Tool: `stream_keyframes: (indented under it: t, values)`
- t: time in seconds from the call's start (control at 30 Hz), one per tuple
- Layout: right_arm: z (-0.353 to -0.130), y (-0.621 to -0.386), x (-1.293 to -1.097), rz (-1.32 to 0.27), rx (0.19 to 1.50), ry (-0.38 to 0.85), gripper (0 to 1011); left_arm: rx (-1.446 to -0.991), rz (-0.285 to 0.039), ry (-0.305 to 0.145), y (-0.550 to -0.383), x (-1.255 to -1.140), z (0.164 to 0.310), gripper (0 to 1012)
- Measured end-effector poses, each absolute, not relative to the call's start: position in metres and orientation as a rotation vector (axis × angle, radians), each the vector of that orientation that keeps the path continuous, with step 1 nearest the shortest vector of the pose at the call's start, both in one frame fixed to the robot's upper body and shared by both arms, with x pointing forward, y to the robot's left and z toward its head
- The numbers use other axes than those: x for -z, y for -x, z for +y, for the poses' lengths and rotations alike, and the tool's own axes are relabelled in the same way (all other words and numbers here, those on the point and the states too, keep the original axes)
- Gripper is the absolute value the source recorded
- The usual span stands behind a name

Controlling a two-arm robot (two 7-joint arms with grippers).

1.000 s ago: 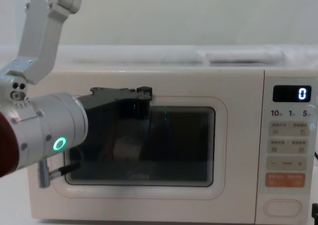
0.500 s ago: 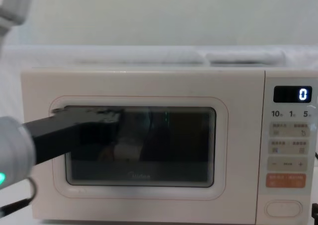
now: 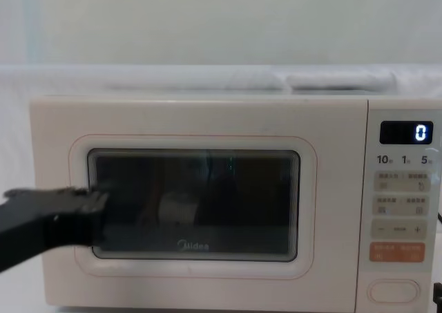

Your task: Press the button to open the microwave door with one hand; close the microwave door with the other hand.

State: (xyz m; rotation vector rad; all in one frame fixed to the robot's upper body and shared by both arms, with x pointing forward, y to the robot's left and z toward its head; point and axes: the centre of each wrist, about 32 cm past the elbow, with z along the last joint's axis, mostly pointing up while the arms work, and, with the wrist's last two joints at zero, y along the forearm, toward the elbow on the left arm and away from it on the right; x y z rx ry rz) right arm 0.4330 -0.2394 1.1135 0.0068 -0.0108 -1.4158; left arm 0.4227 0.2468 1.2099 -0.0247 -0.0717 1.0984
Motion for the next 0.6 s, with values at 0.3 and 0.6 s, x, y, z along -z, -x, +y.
stream_keyframes:
  t: [0.3, 0.6]
  values:
    - [-0.239, -0.433, -1.114, -0.011, 1.416, -0.007, 1002, -1.158, -0.033, 0.005, -0.418, -1.187, 0.258, 0]
    - [-0.239, -0.433, -1.114, -0.011, 1.416, -0.007, 1002, -1.200, 0.004, -0.029, -0.414, -1.166, 0.262, 0]
